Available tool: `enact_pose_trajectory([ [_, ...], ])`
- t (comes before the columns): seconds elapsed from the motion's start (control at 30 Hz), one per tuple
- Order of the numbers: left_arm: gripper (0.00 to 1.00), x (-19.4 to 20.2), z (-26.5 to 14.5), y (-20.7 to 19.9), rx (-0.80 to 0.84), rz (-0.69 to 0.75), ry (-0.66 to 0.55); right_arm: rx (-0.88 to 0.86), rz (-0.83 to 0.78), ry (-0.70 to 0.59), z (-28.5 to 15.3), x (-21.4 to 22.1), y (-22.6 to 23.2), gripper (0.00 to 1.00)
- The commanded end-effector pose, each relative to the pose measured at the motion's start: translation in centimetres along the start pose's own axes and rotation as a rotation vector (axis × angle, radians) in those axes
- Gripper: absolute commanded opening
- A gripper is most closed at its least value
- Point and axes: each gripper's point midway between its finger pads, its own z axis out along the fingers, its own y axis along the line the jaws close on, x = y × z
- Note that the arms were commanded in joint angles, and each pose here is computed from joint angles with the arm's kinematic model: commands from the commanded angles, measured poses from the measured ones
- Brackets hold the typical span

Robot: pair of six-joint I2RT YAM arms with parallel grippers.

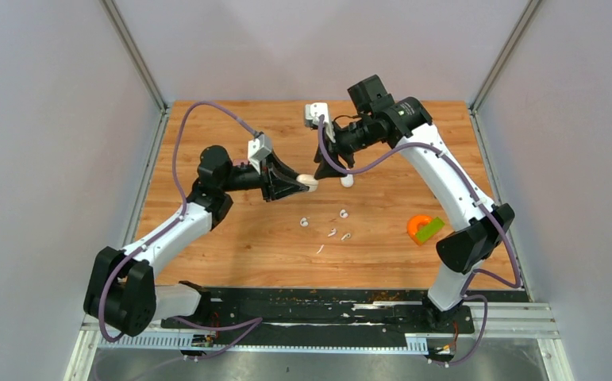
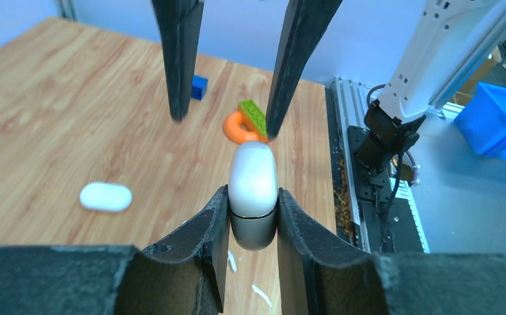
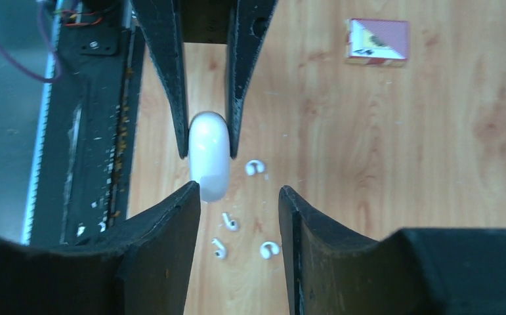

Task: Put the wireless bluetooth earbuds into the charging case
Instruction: Adjust the charging case at the center of the board.

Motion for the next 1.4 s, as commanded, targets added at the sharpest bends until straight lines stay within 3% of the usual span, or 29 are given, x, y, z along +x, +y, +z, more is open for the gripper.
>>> enact_pose_trajectory([
  [0.0, 0.1, -2.7, 1.4, -1.3, 0.041, 0.213, -0.121, -0.109, 0.027, 0.0, -0.5, -0.1, 3.4, 0.47],
  [0.33, 0.11, -3.4, 2.2, -1.7, 0.027, 0.248, -0.193, -0.104, 0.033, 0.023, -1.0, 0.4, 4.4, 0.41],
  [0.5, 0.12, -2.8, 2.3, -1.6, 0.024, 0.237, -0.178, -0.099, 0.026, 0.023, -0.5, 0.2, 4.1, 0.3],
  [0.6, 0.19, -2.6, 2.3, -1.5, 0.017, 0.228, -0.175, -0.09, 0.02, 0.025, -0.4, 0.1, 3.9, 0.19],
  [0.73, 0.36, -1.8, 2.3, -1.3, 0.011, 0.21, -0.145, -0.064, 0.004, 0.034, -0.7, 0.0, 3.5, 0.07],
  [0.87, 0.44, -0.5, 2.1, -1.0, 0.0, 0.17, -0.11, -0.023, -0.032, 0.044, -1.3, -0.3, 3.1, 0.05],
  [1.37, 0.49, -0.5, 2.7, -0.5, 0.019, 0.158, -0.106, 0.028, -0.031, 0.067, -0.9, 0.0, 1.7, 0.04],
])
